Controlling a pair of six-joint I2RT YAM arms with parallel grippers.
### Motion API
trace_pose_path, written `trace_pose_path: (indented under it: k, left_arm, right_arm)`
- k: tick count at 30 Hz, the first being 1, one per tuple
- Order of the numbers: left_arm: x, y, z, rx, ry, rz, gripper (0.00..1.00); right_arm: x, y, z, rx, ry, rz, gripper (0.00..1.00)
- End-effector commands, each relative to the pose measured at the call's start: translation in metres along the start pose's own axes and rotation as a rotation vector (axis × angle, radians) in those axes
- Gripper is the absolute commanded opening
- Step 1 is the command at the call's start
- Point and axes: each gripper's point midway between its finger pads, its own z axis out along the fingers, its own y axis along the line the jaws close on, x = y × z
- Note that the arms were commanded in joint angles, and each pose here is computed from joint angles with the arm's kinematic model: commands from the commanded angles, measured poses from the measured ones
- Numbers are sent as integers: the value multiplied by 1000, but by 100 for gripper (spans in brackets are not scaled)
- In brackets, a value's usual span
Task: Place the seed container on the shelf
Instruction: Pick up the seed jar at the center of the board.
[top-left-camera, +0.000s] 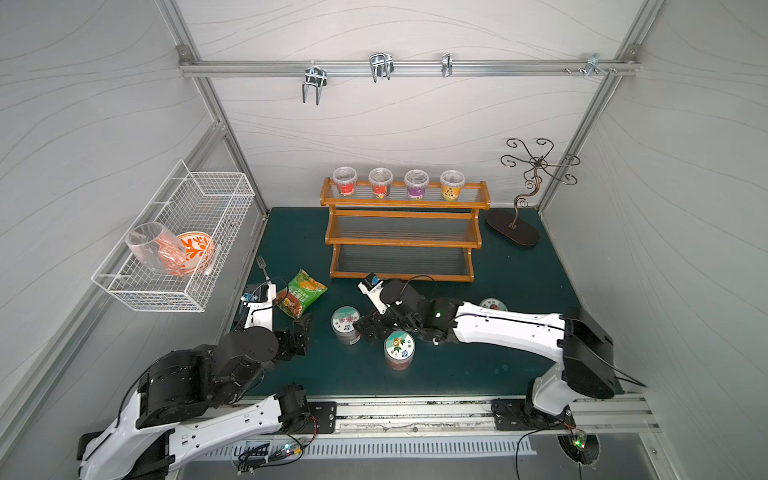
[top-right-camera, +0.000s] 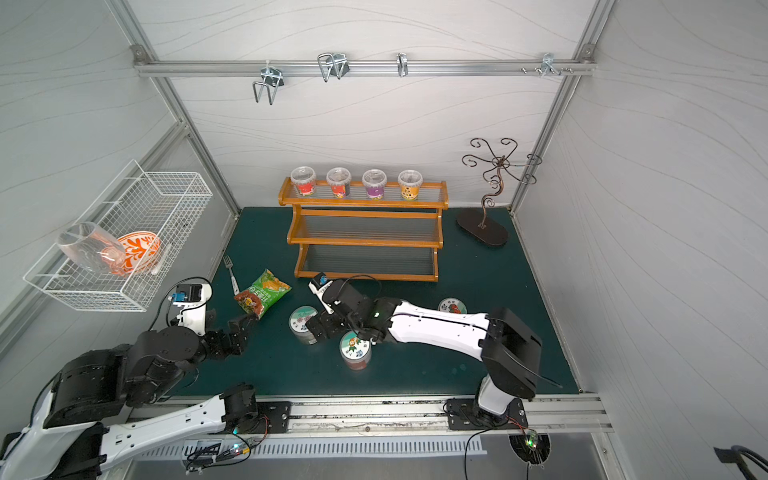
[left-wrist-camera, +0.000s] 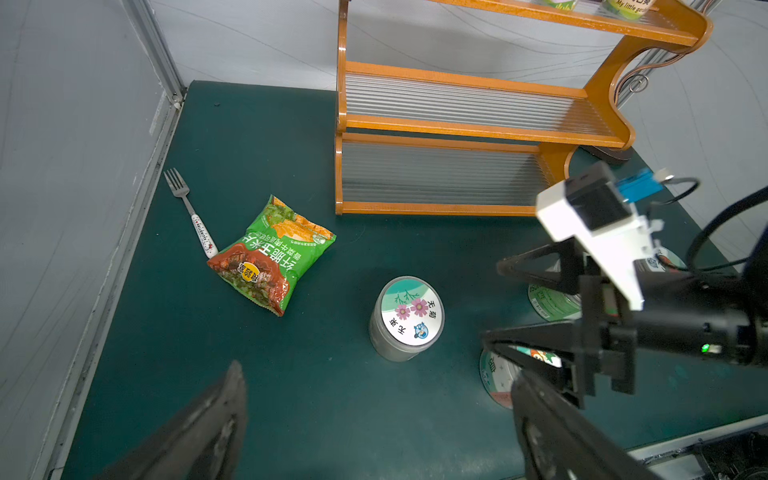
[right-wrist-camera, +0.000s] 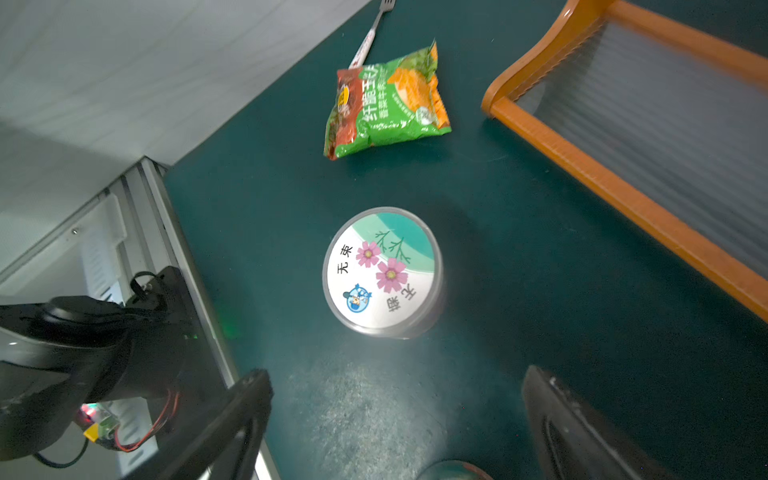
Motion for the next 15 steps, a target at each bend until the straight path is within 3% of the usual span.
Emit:
trace_pose_path:
  k: [1,15]
  left_arm:
    - [-10,7,-8,-2,-38,-41,100]
    - [-11,-1,-2,-1,-43,-10,100]
  right_arm:
    - [-6,11,14,9,-17,-28,99]
    - [17,13,61,67,80,-94,99]
